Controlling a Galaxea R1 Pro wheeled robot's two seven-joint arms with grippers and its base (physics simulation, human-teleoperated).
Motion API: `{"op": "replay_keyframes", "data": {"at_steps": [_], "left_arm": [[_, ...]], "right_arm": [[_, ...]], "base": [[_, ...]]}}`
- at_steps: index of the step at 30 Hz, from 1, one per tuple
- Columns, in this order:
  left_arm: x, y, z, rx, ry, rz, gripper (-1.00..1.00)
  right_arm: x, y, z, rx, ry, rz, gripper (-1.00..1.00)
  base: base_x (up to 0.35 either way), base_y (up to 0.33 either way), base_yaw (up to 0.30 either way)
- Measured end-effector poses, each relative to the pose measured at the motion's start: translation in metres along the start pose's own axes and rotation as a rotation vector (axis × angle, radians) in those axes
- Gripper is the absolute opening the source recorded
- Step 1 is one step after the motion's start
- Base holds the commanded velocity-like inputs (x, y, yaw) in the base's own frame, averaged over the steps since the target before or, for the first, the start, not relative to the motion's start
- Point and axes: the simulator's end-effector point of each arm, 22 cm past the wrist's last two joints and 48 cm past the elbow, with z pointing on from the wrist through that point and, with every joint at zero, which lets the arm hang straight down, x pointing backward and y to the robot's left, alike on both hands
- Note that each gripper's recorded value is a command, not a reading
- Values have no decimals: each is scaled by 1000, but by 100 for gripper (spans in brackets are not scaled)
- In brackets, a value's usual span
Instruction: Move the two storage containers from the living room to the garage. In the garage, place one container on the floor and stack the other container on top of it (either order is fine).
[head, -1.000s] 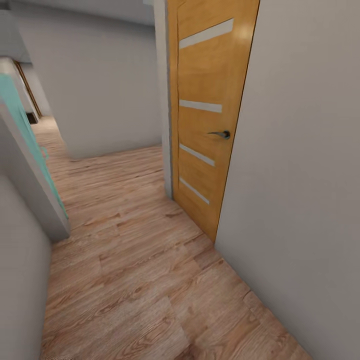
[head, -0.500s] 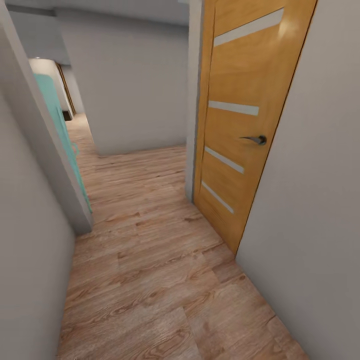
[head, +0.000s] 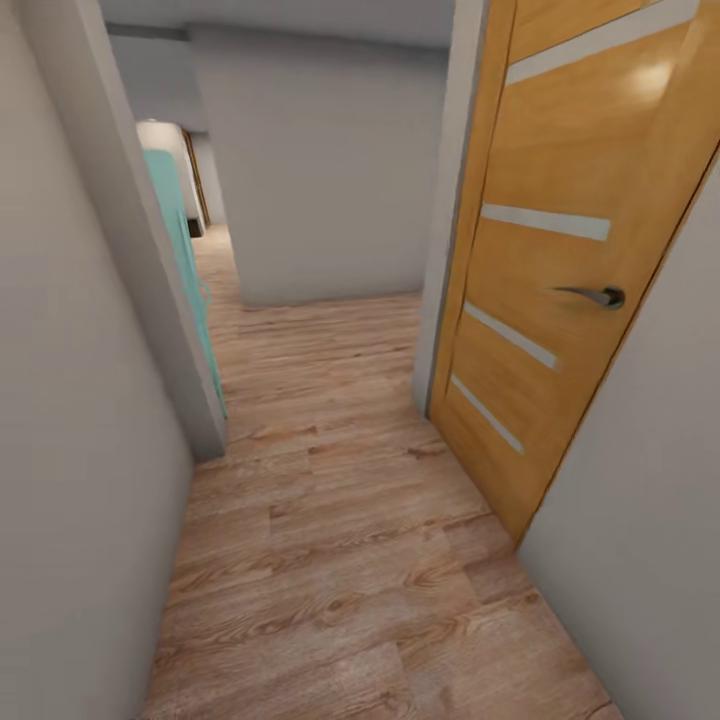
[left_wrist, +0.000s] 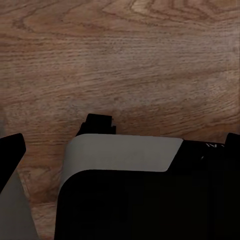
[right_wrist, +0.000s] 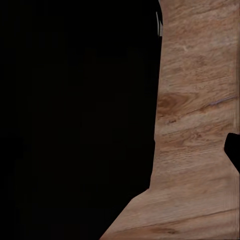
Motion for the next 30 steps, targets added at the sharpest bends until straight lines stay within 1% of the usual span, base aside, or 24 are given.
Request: {"op": "replay_keyframes", "data": {"at_steps": [13,21,25,30], "left_arm": [[-1,0,0,1,-2,0,100],[-2,0,-1,1,-7,0,100],[-3,-1,-1,1,-9,0,100],[-4,-1,-1,2,-11,0,100]], "right_arm": [[-1,0,0,0,-2,0,100],[-2,0,0,-1,-6,1,100],[-3,0,0,-2,-8,1,100],[-3,0,0,-2,-9,0,100]], "base": [[198,-27,287],[271,-13,283],[289,-2,144],[293,-48,42]]}}
